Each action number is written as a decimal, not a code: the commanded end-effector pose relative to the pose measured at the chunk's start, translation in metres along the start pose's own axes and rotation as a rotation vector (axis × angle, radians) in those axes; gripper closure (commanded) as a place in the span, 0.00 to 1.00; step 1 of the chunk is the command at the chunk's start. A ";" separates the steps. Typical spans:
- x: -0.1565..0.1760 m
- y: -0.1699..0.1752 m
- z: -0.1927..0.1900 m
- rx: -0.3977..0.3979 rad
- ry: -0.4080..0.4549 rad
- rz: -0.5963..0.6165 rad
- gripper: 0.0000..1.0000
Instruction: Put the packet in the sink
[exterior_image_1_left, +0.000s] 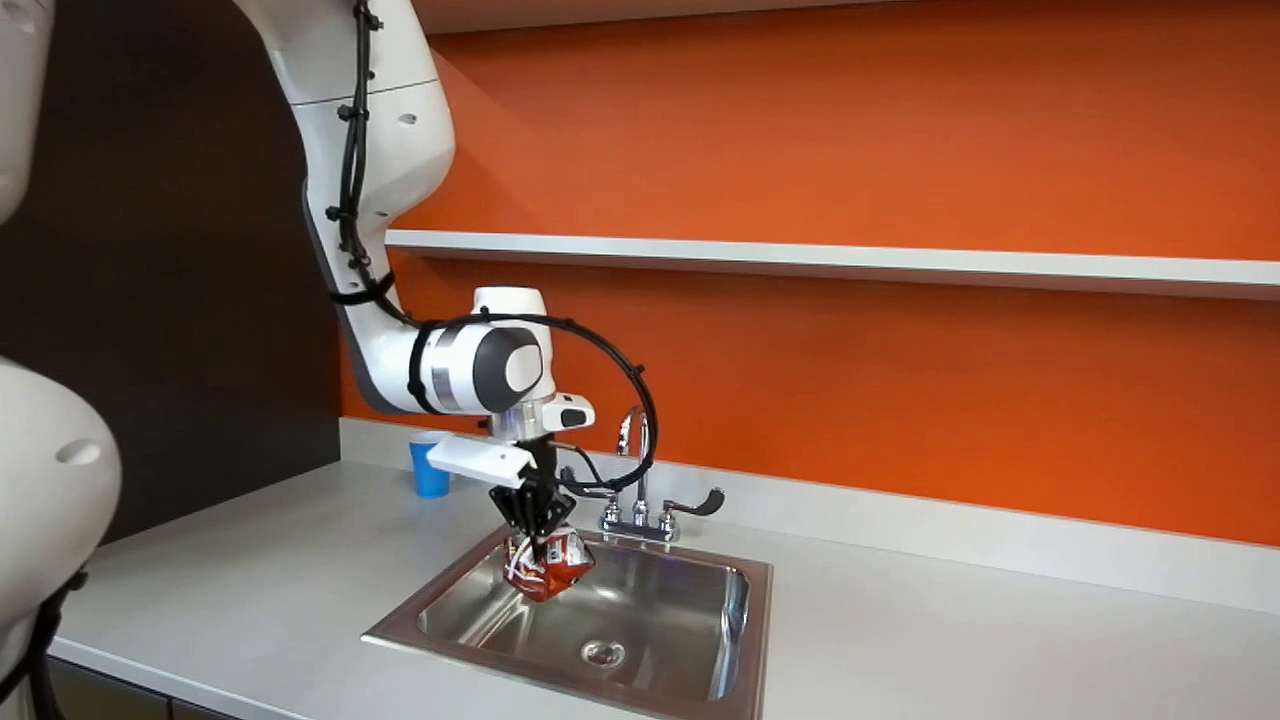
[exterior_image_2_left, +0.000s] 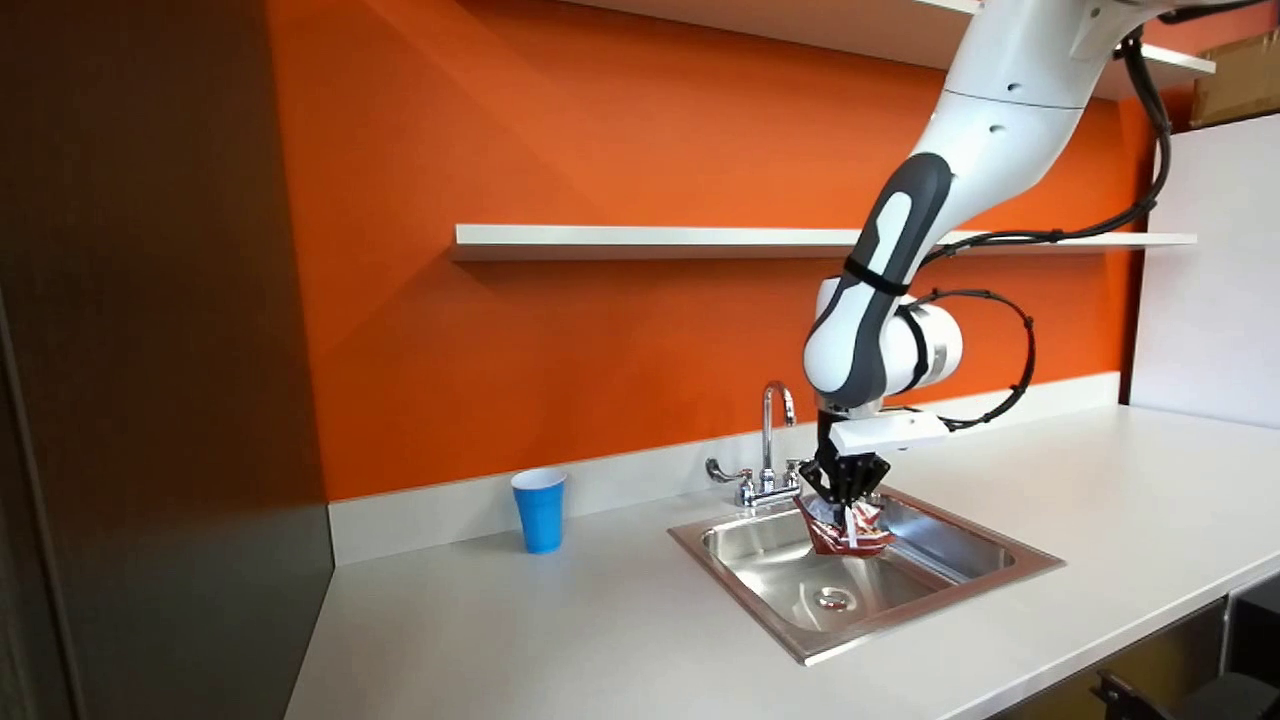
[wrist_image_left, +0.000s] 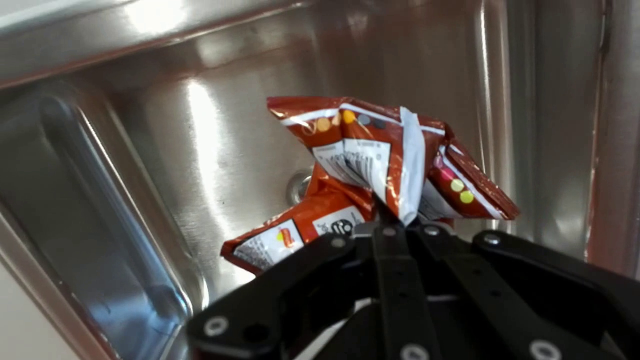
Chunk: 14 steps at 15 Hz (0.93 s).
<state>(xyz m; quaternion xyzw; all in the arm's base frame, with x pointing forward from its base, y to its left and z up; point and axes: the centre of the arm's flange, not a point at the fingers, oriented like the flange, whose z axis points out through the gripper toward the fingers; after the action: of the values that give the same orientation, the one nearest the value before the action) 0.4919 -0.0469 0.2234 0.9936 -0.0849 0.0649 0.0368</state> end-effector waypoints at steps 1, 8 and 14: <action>0.002 0.004 0.032 0.004 -0.010 0.011 1.00; 0.001 -0.009 0.096 0.005 -0.048 -0.021 1.00; -0.002 -0.018 0.132 0.005 -0.095 -0.035 1.00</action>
<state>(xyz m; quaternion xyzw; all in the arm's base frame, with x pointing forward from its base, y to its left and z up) 0.4984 -0.0380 0.1051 0.9962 -0.0762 0.0178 0.0371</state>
